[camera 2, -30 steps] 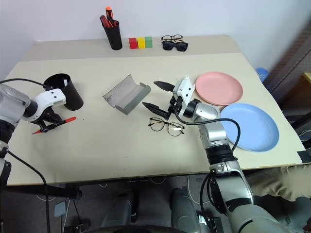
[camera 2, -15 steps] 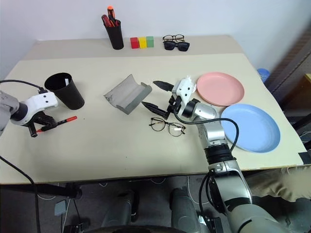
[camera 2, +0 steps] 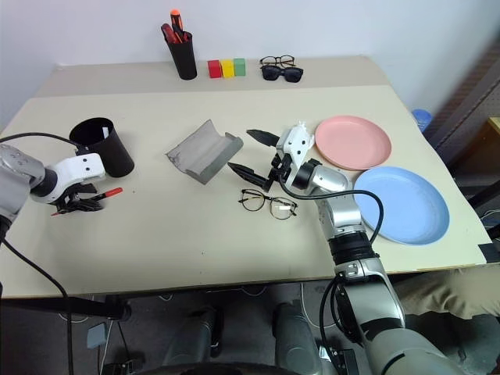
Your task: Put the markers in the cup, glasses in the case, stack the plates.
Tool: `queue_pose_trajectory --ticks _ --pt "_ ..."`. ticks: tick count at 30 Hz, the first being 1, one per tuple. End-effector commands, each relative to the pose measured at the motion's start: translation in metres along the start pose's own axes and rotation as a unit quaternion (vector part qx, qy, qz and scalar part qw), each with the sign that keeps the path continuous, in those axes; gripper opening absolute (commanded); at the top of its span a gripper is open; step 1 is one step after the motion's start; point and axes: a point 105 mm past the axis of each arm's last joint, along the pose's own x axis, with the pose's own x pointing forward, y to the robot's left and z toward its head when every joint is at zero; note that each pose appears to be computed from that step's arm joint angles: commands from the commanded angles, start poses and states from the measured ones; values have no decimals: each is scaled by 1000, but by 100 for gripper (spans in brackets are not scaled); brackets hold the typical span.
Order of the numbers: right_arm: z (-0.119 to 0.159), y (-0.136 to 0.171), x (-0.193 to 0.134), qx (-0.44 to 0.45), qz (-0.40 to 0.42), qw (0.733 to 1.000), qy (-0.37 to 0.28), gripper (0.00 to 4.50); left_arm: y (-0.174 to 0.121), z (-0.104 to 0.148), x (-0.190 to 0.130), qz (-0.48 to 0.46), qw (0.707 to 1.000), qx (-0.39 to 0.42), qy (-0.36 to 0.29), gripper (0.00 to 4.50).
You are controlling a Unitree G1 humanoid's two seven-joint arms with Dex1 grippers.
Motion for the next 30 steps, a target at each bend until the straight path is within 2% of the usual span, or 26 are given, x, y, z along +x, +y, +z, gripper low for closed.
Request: queue_pose_trajectory --ticks 1,6,9,12,21,22,27,30 --pt "15 -3 -2 -21 -8 999 -22 450 0 -7 2 9 1000 5 25 239" --pt "14 -2 -4 -19 -10 1000 -21 450 -5 -9 12 13 999 13 41 239" --pt "14 -2 -4 -19 -11 1000 -20 450 -9 -7 13 5 999 17 36 158" --pt "14 -2 -4 -19 -12 1000 -20 450 -11 -6 12 5 999 13 35 3" --pt "14 -1 -3 -18 -12 1000 -21 450 -18 4 3 -13 1000 12 -1 3" --pt "14 -2 -3 -18 -13 1000 -21 450 -20 9 -1 -17 999 21 -18 3" --pt "12 -6 -9 -21 -22 999 -15 450 -49 74 -47 -41 971 72 -223 3" --pt "11 -9 -16 -20 -31 999 -7 450 -41 111 -71 26 938 58 -341 3"
